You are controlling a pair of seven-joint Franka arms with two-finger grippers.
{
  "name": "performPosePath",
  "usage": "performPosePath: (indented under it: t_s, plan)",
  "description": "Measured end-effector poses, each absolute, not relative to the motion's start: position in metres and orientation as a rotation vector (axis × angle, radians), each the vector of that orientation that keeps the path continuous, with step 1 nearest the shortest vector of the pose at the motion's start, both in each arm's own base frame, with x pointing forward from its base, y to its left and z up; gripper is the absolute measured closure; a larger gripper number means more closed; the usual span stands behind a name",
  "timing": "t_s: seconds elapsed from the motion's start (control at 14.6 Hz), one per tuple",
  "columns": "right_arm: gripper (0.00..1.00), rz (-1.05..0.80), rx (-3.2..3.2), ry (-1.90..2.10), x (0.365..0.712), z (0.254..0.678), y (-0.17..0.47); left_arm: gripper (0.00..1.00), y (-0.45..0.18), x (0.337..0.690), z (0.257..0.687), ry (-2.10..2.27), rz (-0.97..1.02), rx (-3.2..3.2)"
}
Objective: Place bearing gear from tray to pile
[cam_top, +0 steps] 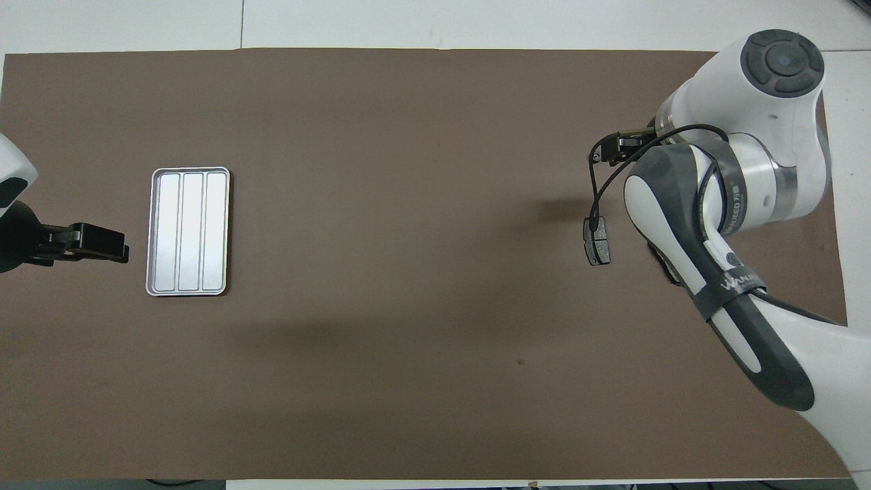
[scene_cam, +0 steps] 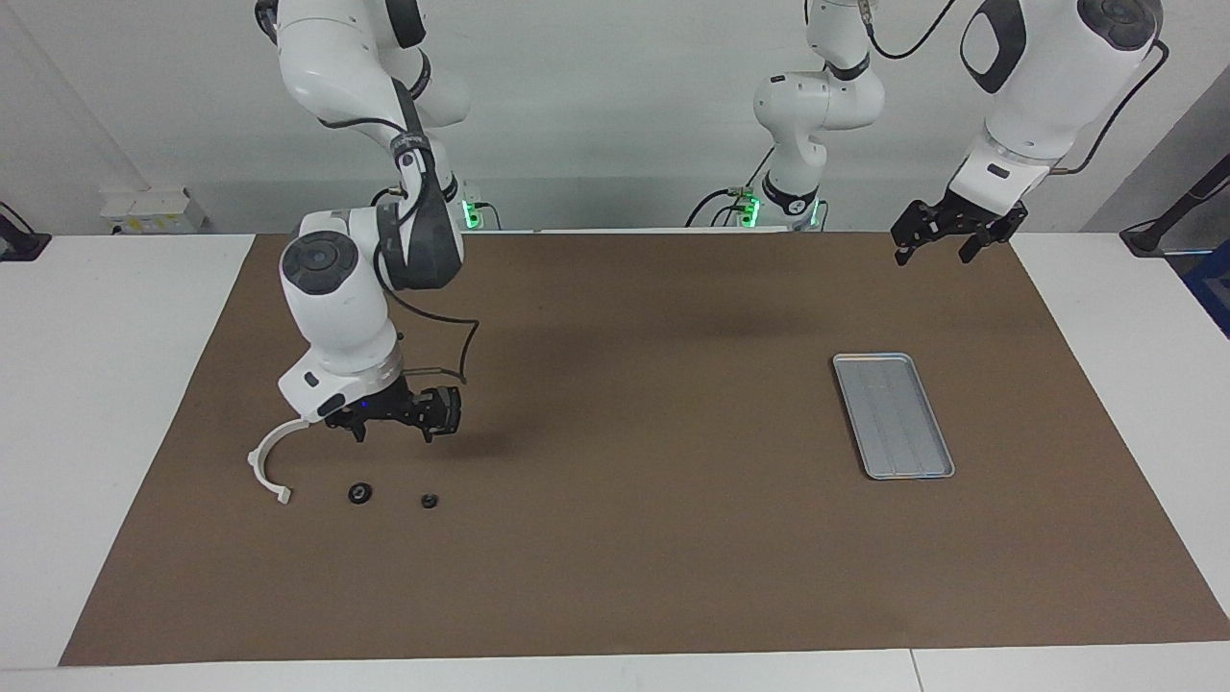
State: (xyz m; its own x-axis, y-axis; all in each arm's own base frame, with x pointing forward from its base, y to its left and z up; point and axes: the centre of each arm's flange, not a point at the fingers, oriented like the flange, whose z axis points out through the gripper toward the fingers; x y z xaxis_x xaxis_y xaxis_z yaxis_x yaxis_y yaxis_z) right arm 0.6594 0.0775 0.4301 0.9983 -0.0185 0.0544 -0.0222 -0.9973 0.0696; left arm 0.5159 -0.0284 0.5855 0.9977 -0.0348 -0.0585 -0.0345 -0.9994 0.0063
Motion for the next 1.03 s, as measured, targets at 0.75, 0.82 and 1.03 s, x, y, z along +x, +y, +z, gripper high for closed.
performPosePath:
  t_s: [0.75, 0.82, 1.03]
  plan:
    - [0.0, -0.041, 3.098, 0.091, 0.566, 0.589, 0.051, 0.0, -0.028, 0.516, 0.585, -0.054, -0.092, 3.134]
    - [0.0, -0.026, 3.112, 0.065, 0.557, 0.602, 0.053, 0.0, -0.028, 0.516, 0.585, -0.054, -0.092, 3.134]
    - [0.0, 0.0, 3.12, 0.015, 0.534, 0.631, 0.056, 0.0, -0.028, 0.516, 0.586, -0.054, -0.092, 3.134]
